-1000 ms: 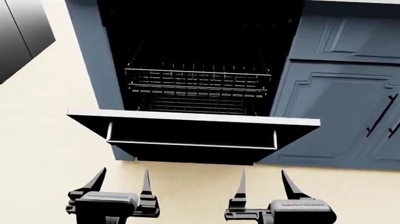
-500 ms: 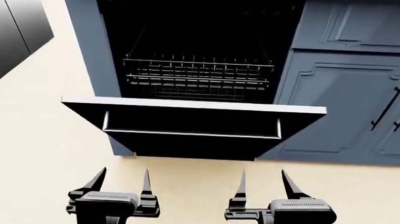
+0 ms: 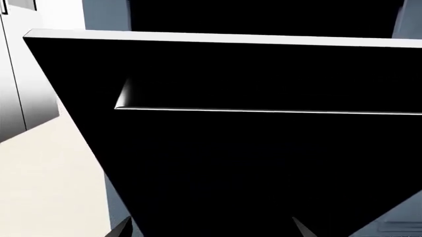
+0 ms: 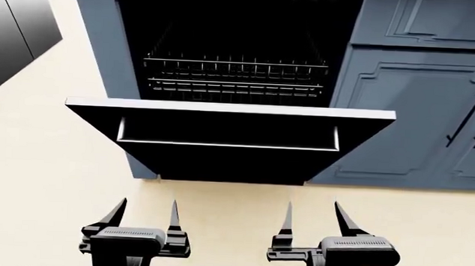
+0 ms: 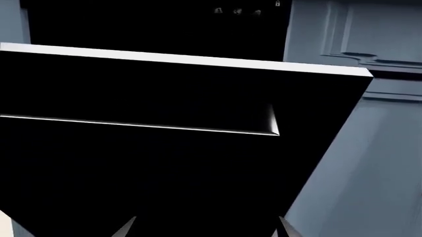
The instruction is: Close the dishwasher door
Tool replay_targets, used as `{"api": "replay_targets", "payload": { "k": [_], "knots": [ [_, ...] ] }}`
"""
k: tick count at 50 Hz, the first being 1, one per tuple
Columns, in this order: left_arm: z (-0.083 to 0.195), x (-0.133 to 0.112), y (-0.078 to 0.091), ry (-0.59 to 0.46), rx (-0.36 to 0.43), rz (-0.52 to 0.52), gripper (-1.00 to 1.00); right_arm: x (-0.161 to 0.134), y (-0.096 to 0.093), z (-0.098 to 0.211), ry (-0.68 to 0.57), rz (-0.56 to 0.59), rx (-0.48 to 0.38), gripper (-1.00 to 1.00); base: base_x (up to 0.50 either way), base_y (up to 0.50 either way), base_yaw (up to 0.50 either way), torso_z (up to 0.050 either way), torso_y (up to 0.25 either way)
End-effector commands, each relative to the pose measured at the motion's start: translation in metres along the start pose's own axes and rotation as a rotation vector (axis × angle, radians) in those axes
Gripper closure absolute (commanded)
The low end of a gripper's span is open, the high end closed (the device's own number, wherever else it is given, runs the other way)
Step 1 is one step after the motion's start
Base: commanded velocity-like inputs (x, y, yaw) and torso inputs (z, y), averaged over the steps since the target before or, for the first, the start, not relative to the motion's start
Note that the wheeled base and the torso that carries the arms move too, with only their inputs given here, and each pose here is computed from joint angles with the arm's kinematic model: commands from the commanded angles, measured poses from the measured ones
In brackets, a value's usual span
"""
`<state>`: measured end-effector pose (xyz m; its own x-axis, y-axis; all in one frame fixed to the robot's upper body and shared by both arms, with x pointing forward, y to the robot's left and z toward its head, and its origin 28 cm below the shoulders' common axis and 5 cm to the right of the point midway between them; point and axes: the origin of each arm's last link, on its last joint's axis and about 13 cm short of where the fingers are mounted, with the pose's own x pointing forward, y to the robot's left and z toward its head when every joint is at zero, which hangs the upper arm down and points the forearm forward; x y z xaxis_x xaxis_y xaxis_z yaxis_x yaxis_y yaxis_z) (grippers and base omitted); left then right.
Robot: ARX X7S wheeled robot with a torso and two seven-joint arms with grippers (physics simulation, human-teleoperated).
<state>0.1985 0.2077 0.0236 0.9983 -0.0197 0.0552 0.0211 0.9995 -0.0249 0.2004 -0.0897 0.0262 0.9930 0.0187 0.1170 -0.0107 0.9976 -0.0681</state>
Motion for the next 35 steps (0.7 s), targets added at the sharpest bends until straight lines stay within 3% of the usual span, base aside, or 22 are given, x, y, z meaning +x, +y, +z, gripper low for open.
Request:
{"api": "replay_targets", "payload": {
  "k": [1, 35],
  "knots": [
    [0.0004, -0.0003, 0.0003, 0.000, -0.001, 0.000, -1.00, 0.0000, 0.0001, -0.0001, 0.001, 0.000, 0.000, -1.00, 0.00, 0.00, 0.00, -0.050, 0.000],
    [0.0007, -0.0020, 0.0007, -0.001, -0.001, 0.000, -1.00, -0.0010, 0.0003, 0.0001, -0.001, 0.001, -0.004, -1.00, 0.00, 0.00, 0.00, -0.050, 0.000]
  ]
}}
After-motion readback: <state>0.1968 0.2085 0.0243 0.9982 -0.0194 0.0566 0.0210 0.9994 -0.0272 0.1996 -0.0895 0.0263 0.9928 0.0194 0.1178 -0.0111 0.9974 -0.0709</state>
